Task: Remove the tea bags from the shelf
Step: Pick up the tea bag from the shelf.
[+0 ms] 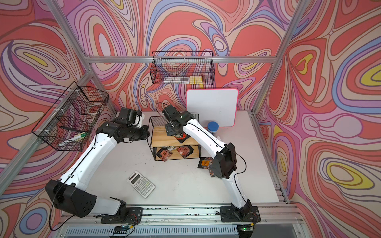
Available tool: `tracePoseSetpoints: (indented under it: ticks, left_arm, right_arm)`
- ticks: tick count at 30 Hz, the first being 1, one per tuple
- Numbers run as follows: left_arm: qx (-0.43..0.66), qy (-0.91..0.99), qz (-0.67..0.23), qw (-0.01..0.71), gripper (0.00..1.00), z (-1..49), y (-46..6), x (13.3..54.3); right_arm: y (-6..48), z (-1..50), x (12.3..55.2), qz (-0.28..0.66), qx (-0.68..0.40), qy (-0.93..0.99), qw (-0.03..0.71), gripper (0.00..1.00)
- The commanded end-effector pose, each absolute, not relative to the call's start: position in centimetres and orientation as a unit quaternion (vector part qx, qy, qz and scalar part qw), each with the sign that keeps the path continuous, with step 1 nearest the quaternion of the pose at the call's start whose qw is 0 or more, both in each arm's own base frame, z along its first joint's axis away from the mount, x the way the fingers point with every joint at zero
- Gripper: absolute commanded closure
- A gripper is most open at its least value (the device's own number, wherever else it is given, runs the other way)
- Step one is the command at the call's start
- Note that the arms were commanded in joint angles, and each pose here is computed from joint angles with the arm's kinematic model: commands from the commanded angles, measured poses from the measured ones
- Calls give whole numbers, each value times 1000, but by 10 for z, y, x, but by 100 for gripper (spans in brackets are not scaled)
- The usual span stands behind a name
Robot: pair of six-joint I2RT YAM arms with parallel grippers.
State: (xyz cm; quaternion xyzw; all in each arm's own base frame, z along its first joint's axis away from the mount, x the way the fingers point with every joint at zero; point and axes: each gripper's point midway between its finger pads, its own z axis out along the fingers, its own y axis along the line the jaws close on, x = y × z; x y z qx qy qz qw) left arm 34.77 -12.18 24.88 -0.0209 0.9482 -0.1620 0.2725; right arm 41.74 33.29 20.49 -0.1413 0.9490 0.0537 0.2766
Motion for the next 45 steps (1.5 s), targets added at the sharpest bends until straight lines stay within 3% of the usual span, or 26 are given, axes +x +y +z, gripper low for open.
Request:
tracePoseSetpoints:
  ticks: [1,9,17,45]
  left_arm:
    - [-21,950,-156,269,100,249,-119,344]
    - [-22,950,-158,269,100,250,-120,344]
    - [-21,949,-157,271,100,251,-119,344]
    - [-20,948,-160,273,100,252,-120,344]
  right_arm:
    - [334,199,421,43,-148,948,278,21]
    - [336,175,421,33,-153,954,256,23]
    - [334,171,412,51,-139,958,247,43]
    - [337,213,419,111,-107,947,280,87]
